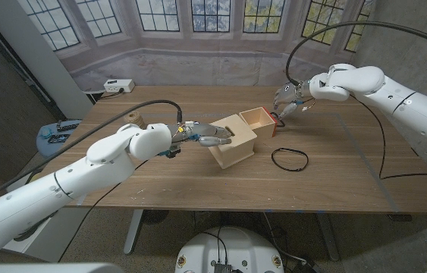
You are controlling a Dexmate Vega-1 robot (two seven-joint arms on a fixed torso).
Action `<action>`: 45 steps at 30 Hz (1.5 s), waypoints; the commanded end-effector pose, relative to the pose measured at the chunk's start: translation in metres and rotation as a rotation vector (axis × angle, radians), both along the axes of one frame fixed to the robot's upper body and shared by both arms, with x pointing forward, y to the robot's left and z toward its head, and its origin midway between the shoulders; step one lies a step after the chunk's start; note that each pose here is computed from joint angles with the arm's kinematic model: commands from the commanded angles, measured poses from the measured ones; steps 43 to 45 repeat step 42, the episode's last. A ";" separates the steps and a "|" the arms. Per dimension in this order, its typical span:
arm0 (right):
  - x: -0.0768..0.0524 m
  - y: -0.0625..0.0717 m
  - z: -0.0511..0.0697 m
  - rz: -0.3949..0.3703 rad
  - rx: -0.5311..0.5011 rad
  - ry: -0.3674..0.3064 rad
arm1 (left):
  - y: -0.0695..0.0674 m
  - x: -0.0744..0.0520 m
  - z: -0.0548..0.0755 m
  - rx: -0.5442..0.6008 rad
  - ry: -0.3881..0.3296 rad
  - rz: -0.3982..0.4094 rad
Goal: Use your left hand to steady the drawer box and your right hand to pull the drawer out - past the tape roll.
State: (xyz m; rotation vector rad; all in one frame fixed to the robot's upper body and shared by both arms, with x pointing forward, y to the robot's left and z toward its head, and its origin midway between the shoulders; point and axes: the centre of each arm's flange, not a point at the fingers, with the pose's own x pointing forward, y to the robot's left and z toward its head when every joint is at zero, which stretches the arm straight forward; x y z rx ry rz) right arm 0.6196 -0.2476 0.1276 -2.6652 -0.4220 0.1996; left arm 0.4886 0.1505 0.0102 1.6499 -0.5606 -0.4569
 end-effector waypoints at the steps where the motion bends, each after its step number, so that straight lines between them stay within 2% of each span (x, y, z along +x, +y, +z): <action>1: -0.002 0.016 0.008 -0.011 0.022 -0.018 | 0.017 0.002 0.012 -0.002 -0.022 -0.013; 12: 0.000 0.034 0.008 -0.013 0.028 -0.032 | 0.032 0.013 0.020 0.010 -0.031 -0.030; 24: -0.013 0.032 0.017 -0.038 0.035 -0.050 | 0.029 0.015 0.032 0.004 -0.056 -0.066; 32: -0.022 0.029 0.019 -0.053 0.036 -0.054 | 0.024 0.008 0.035 -0.019 -0.077 -0.073; 42: -0.031 0.037 0.018 -0.061 0.019 -0.053 | 0.029 -0.007 0.031 -0.056 -0.115 -0.060; 45: -0.031 0.037 0.018 -0.061 0.019 -0.053 | 0.029 -0.007 0.031 -0.056 -0.115 -0.060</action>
